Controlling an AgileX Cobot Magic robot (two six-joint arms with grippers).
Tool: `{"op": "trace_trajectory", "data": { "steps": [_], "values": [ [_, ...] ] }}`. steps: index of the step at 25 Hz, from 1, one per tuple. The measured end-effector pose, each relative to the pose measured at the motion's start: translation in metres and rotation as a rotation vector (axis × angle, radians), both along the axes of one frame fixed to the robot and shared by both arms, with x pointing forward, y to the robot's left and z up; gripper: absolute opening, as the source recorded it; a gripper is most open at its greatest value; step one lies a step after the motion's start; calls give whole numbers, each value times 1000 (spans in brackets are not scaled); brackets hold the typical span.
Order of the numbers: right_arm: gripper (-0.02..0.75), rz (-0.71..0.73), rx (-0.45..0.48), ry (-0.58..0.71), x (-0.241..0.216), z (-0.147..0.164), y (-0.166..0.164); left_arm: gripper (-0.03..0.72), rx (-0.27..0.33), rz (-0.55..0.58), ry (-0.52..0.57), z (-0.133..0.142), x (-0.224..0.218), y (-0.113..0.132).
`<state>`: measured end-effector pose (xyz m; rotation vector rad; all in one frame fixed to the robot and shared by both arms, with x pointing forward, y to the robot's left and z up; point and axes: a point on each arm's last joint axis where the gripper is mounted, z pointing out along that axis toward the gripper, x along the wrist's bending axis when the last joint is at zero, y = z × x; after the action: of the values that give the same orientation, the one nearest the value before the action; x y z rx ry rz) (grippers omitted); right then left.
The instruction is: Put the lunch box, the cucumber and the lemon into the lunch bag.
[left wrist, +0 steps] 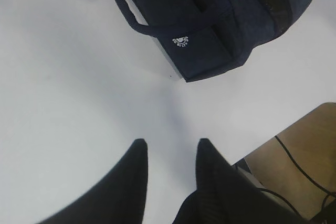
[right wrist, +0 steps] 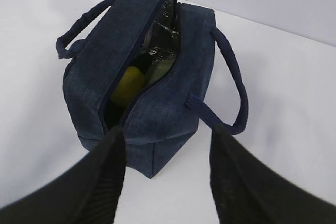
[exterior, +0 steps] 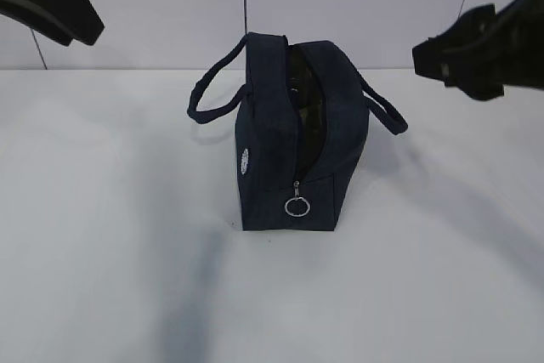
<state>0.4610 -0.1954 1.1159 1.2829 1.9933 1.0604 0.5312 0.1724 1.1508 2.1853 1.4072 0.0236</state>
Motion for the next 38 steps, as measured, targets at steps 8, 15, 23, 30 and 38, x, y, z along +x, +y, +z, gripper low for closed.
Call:
{"op": "trace_trajectory", "data": {
  "steps": [8,15,23,30,38],
  "values": [
    [407,19,32,-38,-12,-46,-3,227,-4,19,-55,18,-15,7],
    [407,-9,76,40,13,-80,10,227,-2,21,-54,18,-15,7],
    [407,40,194,-199,0,-113,8,227,-15,58,-35,18,-15,7],
    [407,176,172,-262,-10,-144,14,227,-31,64,-26,19,-15,6],
    [407,150,180,-167,5,-189,21,227,-31,64,-26,19,-15,6]
  ]
}}
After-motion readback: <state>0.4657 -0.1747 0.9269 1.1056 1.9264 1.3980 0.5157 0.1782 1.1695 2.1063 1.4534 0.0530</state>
